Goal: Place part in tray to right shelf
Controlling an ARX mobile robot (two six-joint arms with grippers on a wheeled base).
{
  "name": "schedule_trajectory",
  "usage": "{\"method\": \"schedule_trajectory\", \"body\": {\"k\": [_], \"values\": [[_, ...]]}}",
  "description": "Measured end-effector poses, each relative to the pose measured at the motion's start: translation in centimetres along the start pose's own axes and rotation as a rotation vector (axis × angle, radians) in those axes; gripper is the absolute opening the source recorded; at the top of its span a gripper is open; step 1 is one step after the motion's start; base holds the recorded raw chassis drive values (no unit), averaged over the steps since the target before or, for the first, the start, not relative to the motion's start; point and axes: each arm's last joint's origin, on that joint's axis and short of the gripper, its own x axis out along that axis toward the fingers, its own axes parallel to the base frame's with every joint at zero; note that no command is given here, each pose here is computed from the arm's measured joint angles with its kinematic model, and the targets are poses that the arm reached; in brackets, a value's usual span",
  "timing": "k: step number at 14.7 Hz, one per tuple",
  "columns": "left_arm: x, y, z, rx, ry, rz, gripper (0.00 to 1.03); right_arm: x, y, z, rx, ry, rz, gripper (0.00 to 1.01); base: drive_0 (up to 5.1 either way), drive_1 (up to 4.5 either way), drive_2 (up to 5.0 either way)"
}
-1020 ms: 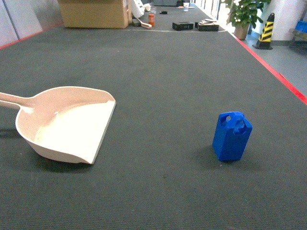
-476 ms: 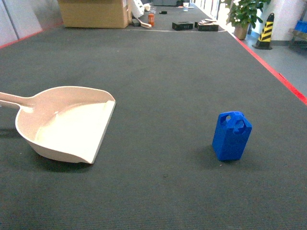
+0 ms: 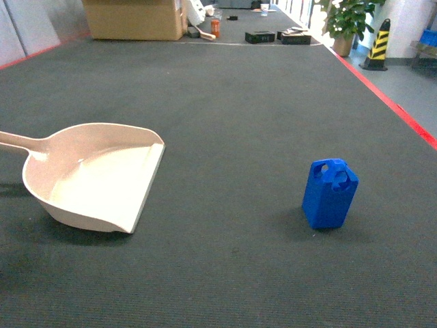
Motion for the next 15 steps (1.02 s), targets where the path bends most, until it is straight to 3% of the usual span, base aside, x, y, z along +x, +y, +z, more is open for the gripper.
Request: {"method": "schedule_trajectory", "body": {"k": [10,11,12,13,15], "values": [[0.0,0.0,-0.1,0.000,0.005,0.000,0.98,0.0,0.0,0.0,0.000,0.000,0.000,0.98,0.0,0.00,0.0],[0.1,0.0,-0.1,-0.013,0.011,-0.009,0.98,0.0,0.0,0.0,0.000,0.000,0.000,0.98,0.0,0.00,0.0],[1.4,-0.1,0.0,-0.046,0.013,-0.038,0.98,0.0,0.0,0.0,0.000,0.000,0.000,0.98,0.0,0.00,0.0],[3.6,0.5,0.0,-0.079,0.011,-0.037,0.98,0.0,0.0,0.0,0.000,0.000,0.000,0.98,0.0,0.00,0.0],[6.7,0.9,1.5,-0.083,-0.054,-0.061,0.98,0.0,0.0,0.0,0.000,0.000,0.000,0.98,0.0,0.00,0.0]]}}
